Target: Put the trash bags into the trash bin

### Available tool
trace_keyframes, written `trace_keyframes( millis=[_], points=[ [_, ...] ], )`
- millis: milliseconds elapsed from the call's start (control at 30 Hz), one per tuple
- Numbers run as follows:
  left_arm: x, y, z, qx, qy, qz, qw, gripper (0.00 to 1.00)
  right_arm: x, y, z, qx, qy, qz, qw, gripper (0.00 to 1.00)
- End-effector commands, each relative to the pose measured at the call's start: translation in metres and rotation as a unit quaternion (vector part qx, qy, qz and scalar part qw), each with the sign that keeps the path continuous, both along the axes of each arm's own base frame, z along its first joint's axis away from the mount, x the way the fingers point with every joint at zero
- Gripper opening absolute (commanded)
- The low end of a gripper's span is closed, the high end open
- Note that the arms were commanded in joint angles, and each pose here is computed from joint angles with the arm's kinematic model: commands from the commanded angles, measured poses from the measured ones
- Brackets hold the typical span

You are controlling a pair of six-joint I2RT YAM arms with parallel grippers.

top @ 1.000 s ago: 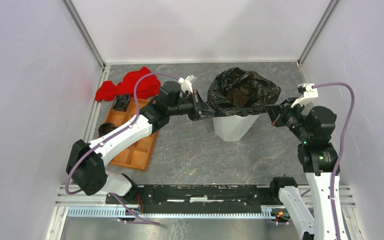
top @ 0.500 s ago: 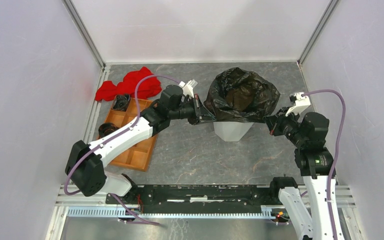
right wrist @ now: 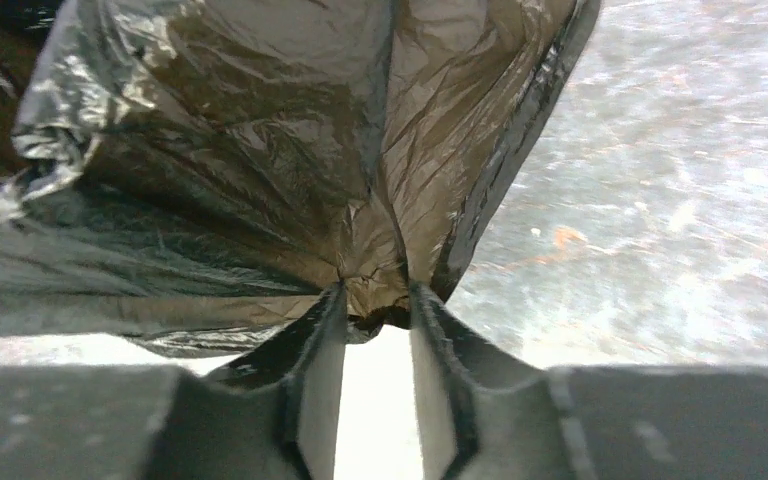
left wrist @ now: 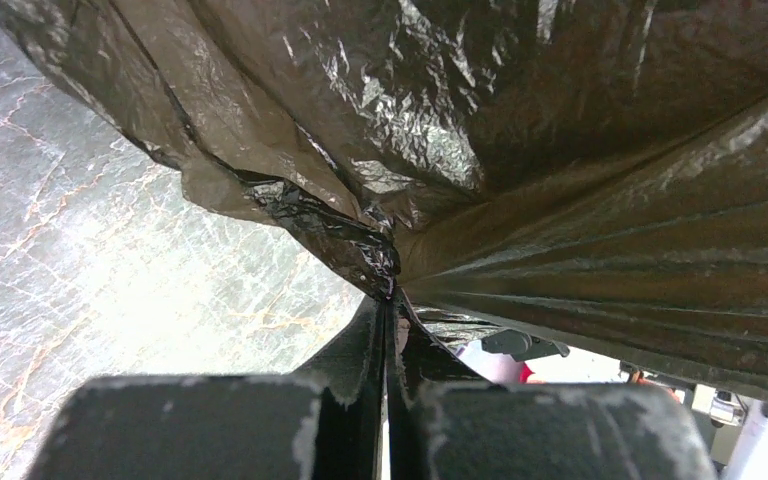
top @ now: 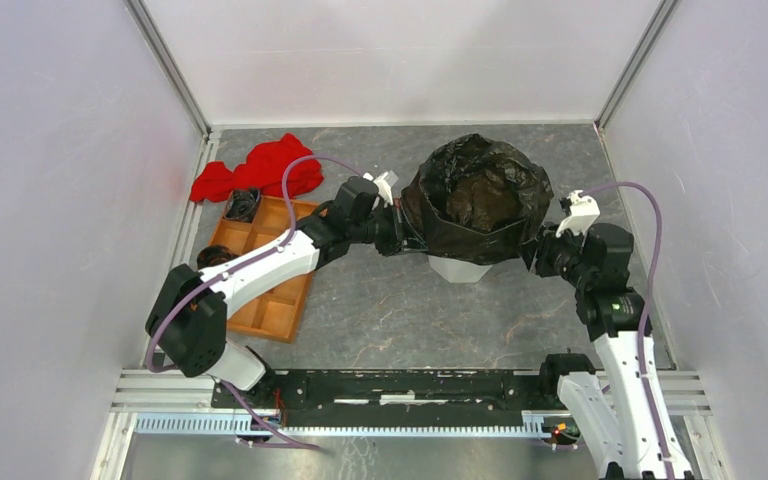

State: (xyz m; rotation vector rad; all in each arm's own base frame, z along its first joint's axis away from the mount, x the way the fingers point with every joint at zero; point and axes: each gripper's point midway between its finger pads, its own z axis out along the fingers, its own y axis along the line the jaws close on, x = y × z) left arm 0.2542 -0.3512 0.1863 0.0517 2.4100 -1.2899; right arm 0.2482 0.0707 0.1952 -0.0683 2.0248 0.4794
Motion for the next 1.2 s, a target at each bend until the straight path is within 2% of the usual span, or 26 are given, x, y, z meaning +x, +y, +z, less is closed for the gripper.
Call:
trace_keyframes(
  millis=[0,167,267,400,633,700,800,967,1067,1167],
  points=[
    [0.004,0.001,0.001,0.009,-0.032,-0.009,0.999,0.02,-0.005,-0.029,0.046,-0.082,-0.053,-0.044,0.994,0.37],
    [0.005,0.003,0.001,0.018,-0.038,-0.010,0.999,0.02,-0.014,-0.073,0.076,-0.143,-0.060,-0.151,0.976,0.50],
    [0.004,0.004,0.000,0.022,-0.037,-0.015,0.999,0.02,-0.002,-0.083,0.087,-0.141,-0.056,-0.186,0.971,0.54],
    [0.004,0.004,0.002,0.021,-0.038,-0.020,0.999,0.02,0.037,-0.065,0.108,-0.090,-0.083,-0.161,0.979,0.55],
    [0.001,0.001,0.011,0.003,-0.038,-0.022,0.999,0.02,0.097,-0.050,0.134,-0.042,-0.130,-0.115,0.984,0.52],
    [0.000,0.001,0.013,0.000,-0.039,-0.023,0.999,0.02,0.107,-0.048,0.124,-0.027,-0.122,-0.105,0.987,0.50],
    [0.001,0.000,0.016,-0.002,-0.041,-0.024,0.999,0.02,0.117,-0.035,0.100,-0.002,-0.104,-0.064,0.993,0.41],
    [0.003,0.000,0.011,0.003,-0.042,-0.023,0.999,0.02,0.114,-0.007,0.058,0.056,-0.108,0.004,0.993,0.26],
    [0.004,-0.001,0.007,0.004,-0.039,-0.023,0.999,0.02,0.103,0.012,0.025,0.096,-0.074,0.042,0.992,0.24],
    [0.006,0.001,0.005,0.003,-0.042,-0.015,0.999,0.02,0.092,0.013,-0.004,0.112,-0.055,0.034,0.992,0.23]
  ],
)
